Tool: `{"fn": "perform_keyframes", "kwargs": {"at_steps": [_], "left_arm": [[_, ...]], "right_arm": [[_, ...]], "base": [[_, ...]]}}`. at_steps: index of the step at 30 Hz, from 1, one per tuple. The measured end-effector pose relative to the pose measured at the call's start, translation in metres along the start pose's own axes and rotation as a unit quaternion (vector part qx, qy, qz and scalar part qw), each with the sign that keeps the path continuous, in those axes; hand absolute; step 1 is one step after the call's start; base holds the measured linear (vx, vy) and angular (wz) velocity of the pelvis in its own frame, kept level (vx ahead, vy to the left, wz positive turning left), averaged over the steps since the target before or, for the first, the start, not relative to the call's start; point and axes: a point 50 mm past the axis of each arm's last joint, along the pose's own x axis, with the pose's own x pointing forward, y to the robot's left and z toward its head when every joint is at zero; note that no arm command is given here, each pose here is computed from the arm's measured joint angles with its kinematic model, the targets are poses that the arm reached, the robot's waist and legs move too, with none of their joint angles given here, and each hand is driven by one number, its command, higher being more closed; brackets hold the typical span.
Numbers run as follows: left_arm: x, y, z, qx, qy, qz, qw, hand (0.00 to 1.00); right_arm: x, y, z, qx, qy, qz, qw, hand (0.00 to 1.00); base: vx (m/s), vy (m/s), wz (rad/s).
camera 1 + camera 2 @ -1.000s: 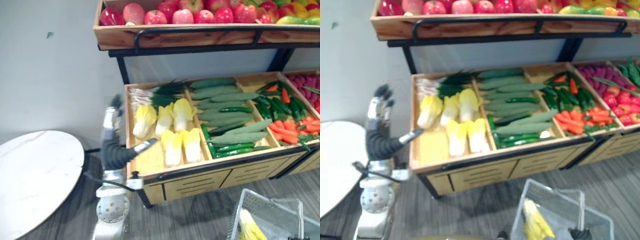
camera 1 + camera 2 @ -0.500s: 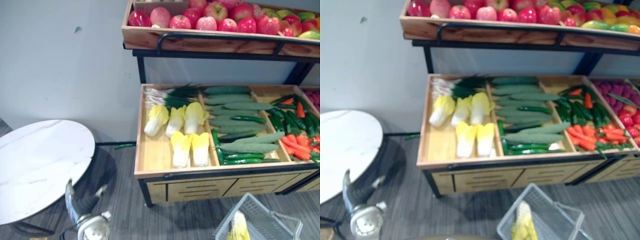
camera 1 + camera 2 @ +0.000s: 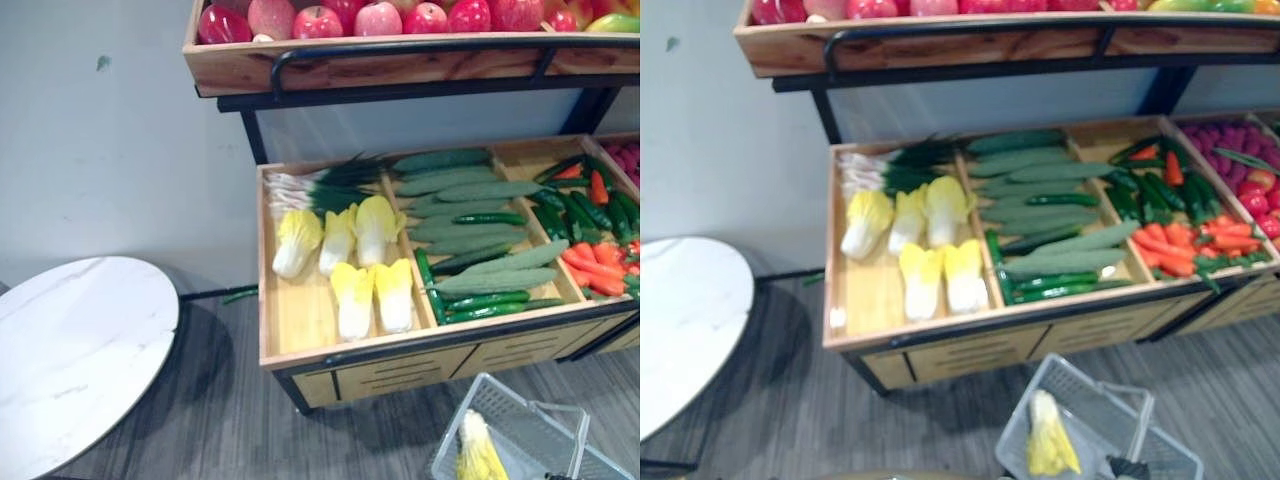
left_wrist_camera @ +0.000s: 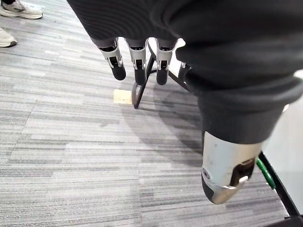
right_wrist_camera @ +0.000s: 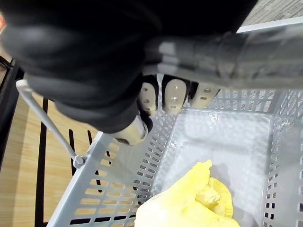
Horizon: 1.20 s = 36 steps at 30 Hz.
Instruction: Pick vegetable in the basket
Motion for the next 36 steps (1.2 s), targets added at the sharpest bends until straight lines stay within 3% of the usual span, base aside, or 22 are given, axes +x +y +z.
{"fn": "perform_keyframes", "kwargs": {"at_steps": [12, 17, 23, 30, 36], "left_arm": [[-0.005, -0.024, 0.006, 0.013, -0.010, -0.089, 0.996, 0.00], [-0.005, -0.033, 0.022, 0.022, -0.037, -0.111, 0.993, 0.00], [0.008, -0.019, 0.042, 0.032, -0.058, -0.094, 0.993, 0.00], [0.006, -0.015, 0.029, 0.031, -0.042, -0.093, 0.994, 0.00], [0.002, -0.029, 0.037, 0.005, -0.045, -0.108, 0.993, 0.00]], "right_arm": [[-0.001, 0.024, 0.013, -0.023, -0.020, 0.056, 0.998, 1.00], [-0.002, 0.028, 0.016, 0.003, -0.030, 0.062, 0.998, 1.00], [-0.011, 0.063, 0.036, 0.010, -0.080, 0.114, 0.990, 1.00], [-0.012, 0.062, 0.028, -0.013, -0.070, 0.117, 0.991, 1.00], [-0.009, 0.055, 0.015, 0.006, -0.026, 0.100, 0.995, 1.00]], "base": [[0.00, 0.001, -0.04], [-0.02, 0.058, -0.38], [-0.11, 0.149, -1.36], [-0.06, 0.058, -1.39], [-0.01, -0.174, -1.11]]}}
